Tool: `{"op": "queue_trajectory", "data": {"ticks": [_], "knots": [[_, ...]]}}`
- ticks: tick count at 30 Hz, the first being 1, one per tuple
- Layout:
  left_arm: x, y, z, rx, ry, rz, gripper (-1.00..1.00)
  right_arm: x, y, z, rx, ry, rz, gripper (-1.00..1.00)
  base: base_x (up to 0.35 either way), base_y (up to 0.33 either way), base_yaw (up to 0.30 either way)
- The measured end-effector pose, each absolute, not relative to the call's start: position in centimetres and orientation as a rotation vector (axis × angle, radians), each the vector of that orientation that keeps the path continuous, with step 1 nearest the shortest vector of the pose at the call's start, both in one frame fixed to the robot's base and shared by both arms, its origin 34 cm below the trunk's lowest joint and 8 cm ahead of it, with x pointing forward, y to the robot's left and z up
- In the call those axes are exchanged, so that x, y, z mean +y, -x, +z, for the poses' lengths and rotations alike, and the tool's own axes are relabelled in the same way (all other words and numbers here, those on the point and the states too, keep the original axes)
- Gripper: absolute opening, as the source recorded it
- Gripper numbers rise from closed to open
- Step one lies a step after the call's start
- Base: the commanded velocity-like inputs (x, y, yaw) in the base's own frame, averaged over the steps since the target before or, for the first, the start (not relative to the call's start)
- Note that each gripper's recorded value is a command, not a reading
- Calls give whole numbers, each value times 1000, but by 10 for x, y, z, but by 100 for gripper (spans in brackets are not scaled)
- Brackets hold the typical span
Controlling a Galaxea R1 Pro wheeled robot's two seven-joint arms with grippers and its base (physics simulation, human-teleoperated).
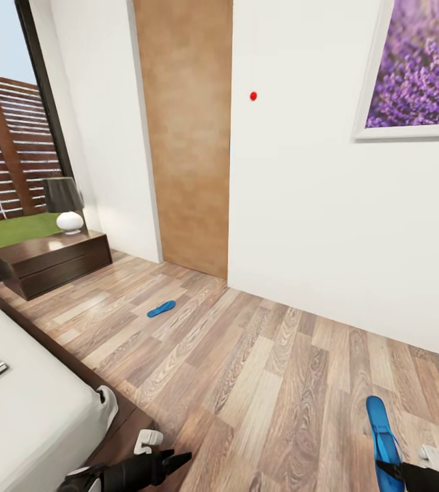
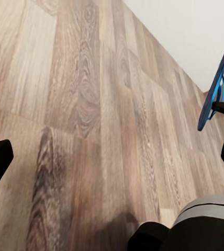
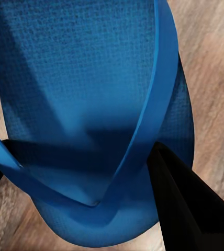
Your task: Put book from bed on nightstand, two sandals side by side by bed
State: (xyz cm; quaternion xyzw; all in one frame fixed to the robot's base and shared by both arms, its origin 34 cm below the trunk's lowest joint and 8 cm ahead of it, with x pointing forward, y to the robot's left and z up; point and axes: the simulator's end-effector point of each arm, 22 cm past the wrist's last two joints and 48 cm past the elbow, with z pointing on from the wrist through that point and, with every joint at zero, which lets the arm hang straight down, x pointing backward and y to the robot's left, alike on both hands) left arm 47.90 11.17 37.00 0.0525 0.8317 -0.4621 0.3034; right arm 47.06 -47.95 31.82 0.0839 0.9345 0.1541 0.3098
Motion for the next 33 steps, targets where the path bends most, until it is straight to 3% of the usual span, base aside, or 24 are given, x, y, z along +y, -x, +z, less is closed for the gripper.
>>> {"op": "queue_trajectory", "data": {"ticks": [33], "knots": [[111,-495,438,2205,-133,-1224,100,-479,-492,391,2446,-207,402,-100,0,0,0]]}}
